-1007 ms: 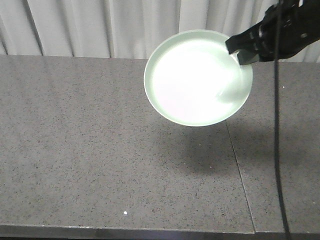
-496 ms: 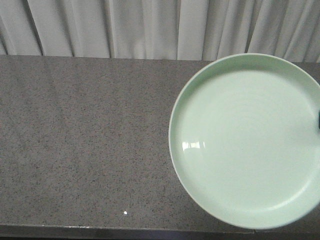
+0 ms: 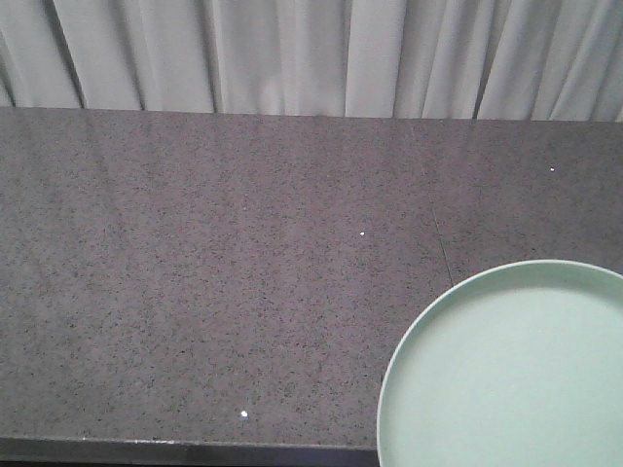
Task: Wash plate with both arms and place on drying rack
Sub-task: 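Hold the plate in the right gripper while the base backs away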
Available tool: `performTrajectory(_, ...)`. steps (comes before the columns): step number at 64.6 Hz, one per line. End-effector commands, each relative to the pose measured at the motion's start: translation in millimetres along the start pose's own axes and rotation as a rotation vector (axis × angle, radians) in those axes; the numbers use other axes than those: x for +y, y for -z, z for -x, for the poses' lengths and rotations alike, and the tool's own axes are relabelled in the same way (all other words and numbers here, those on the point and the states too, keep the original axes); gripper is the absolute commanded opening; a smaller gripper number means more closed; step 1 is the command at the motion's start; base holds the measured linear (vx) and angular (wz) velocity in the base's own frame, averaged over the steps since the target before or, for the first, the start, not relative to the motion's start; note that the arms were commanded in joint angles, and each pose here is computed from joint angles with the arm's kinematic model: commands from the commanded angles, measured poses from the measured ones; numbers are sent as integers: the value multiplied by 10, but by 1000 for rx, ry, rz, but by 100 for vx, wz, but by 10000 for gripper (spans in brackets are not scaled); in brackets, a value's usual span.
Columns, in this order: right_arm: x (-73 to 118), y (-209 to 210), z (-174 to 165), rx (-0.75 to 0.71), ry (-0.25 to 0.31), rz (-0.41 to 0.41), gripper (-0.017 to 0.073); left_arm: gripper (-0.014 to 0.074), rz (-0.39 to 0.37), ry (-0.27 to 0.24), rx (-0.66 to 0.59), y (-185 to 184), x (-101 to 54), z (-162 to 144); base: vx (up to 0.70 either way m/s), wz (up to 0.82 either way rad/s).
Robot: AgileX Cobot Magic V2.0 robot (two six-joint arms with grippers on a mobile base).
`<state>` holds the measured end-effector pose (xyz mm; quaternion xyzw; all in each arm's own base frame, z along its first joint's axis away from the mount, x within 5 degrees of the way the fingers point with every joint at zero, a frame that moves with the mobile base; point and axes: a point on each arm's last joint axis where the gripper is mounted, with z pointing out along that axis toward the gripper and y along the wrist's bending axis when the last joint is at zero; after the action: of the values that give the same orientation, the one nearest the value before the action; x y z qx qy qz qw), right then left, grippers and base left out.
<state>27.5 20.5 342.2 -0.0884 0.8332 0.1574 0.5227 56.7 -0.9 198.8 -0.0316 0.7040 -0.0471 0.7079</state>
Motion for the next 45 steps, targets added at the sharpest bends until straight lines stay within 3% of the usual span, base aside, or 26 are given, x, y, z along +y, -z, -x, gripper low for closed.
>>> performTrajectory(1, 13, 35, 141, -107, 0, 1, -2, -6, -18, 5, -69, 8, -12, 22, 0, 0)
performTrajectory(45, 12, 34, 124, -88, 0, 1, -2, -6, -18, 5, -69, 8, -12, 22, 0, 0)
